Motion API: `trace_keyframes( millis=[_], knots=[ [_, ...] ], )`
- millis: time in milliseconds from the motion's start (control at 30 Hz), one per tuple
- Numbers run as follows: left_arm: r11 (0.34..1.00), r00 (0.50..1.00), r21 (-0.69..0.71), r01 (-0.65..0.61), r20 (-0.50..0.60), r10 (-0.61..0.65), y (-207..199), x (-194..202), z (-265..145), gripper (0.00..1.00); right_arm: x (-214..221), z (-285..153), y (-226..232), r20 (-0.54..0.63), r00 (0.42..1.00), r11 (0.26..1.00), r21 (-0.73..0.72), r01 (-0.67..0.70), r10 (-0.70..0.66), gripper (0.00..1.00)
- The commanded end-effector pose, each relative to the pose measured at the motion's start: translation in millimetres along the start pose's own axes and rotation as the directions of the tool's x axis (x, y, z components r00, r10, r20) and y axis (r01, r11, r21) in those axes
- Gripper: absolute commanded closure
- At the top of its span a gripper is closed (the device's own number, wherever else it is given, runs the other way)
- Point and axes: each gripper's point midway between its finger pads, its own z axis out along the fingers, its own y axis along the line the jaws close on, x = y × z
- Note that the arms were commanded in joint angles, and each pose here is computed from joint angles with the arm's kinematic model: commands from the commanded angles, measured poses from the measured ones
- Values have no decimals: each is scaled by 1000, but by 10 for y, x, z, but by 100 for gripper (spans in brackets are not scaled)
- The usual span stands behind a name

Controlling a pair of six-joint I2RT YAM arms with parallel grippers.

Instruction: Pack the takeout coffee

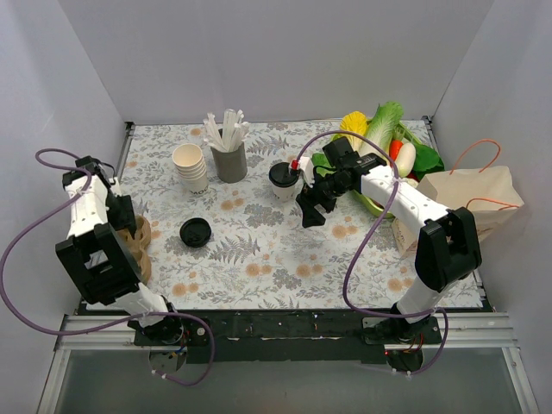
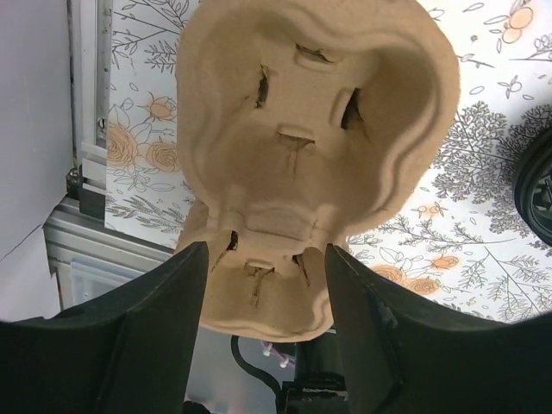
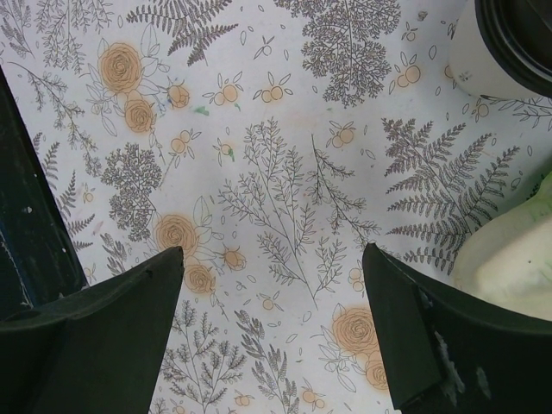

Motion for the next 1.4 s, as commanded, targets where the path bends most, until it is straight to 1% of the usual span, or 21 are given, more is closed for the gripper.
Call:
trace_keyframes(
  millis=[0,67,300,467,733,933,1167,1300,1367],
  knots=[
    [1000,1000,10,15,-18,-15,68,-44,4,48,-102,-61,27,29,999,1000,-7,22,-21,9],
    [999,999,50,15,-40,-13,4,-15,44,51,-88,-52,13,25,999,1000,-2,24,-24,9],
    [997,996,73,7,-95,0,-40,78,142,54,-62,-45,8,18,1000,1000,1,24,-24,9],
    [996,995,89,7,-97,2,-67,76,152,55,-36,-32,10,13,1000,1000,-2,24,-24,9],
    [998,992,69,-10,-122,18,-31,183,154,57,-30,-5,-10,8,1000,1000,-5,24,-24,9],
    [997,985,69,-27,-166,38,-29,289,191,56,-43,6,-5,9,1000,1000,-12,25,-25,9],
    [999,990,35,-25,-141,30,36,216,154,57,-25,9,-9,7,1000,1000,-11,25,-25,9],
    [1000,996,9,-19,-84,19,94,82,32,55,-6,16,10,7,1000,1000,-19,22,-22,9],
    [1000,997,-6,-15,-78,14,119,75,18,55,6,26,8,4,1000,1000,-21,19,-19,9]
  ],
)
